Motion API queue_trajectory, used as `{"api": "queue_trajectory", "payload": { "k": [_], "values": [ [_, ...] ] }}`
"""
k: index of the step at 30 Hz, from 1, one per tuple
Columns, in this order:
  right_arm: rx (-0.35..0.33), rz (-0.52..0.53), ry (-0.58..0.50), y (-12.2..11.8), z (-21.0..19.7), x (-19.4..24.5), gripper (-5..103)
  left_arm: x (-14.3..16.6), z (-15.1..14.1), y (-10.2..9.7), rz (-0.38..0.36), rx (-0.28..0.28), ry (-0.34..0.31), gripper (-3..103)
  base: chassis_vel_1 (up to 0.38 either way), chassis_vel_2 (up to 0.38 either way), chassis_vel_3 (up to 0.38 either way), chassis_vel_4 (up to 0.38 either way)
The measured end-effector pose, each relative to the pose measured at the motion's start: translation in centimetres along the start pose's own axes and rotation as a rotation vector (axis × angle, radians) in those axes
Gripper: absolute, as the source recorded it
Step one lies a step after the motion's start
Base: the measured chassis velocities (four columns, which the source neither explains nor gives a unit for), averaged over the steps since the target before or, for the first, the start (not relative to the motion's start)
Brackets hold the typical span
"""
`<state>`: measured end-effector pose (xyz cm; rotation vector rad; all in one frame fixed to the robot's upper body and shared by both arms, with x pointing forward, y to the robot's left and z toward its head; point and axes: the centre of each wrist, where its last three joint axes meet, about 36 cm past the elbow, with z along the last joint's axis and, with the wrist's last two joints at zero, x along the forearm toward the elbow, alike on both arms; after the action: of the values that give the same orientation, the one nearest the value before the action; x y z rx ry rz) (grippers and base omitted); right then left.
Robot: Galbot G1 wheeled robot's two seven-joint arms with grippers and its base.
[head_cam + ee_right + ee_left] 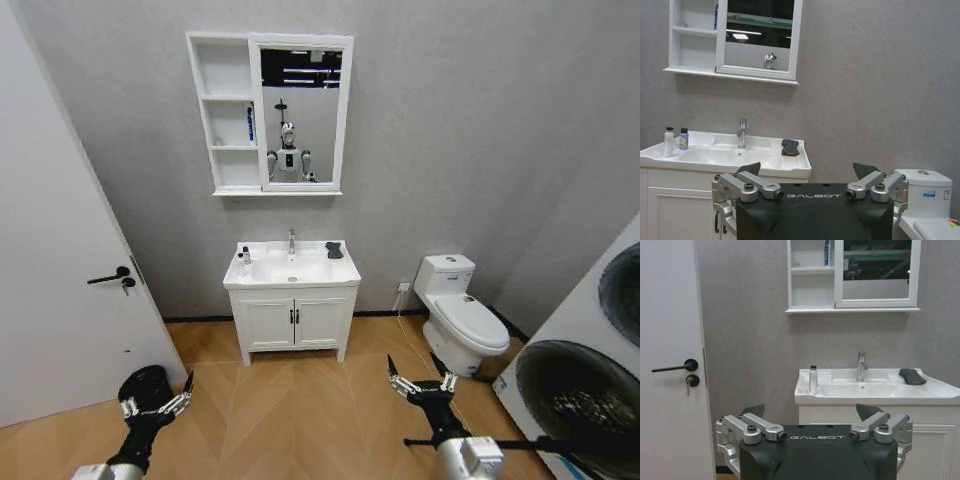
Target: Move facial cleanser and shampoo from washbasin to cabinet, then wipe washbasin with towel.
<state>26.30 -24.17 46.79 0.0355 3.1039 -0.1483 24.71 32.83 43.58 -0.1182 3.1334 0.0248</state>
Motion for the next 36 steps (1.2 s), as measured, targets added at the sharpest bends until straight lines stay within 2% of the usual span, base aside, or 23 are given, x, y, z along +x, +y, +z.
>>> {"api": "queue_trajectory", "payload": {
  "k": [29, 36],
  "values": [
    [0.013, -0.002, 0.006, -0.37, -0.31, -0.11, 100, -0.66, 0.39, -0.07, -0.003, -0.01, -0.022, 100, 0.0, 0.0, 0.0, 0.0],
    [0.013, -0.006, 0.005, -0.27, -0.69, -0.04, 100, -0.37, 0.64, 0.09, -0.006, -0.013, -0.029, 100, -0.096, 0.061, 0.119, -0.071]
  ]
}}
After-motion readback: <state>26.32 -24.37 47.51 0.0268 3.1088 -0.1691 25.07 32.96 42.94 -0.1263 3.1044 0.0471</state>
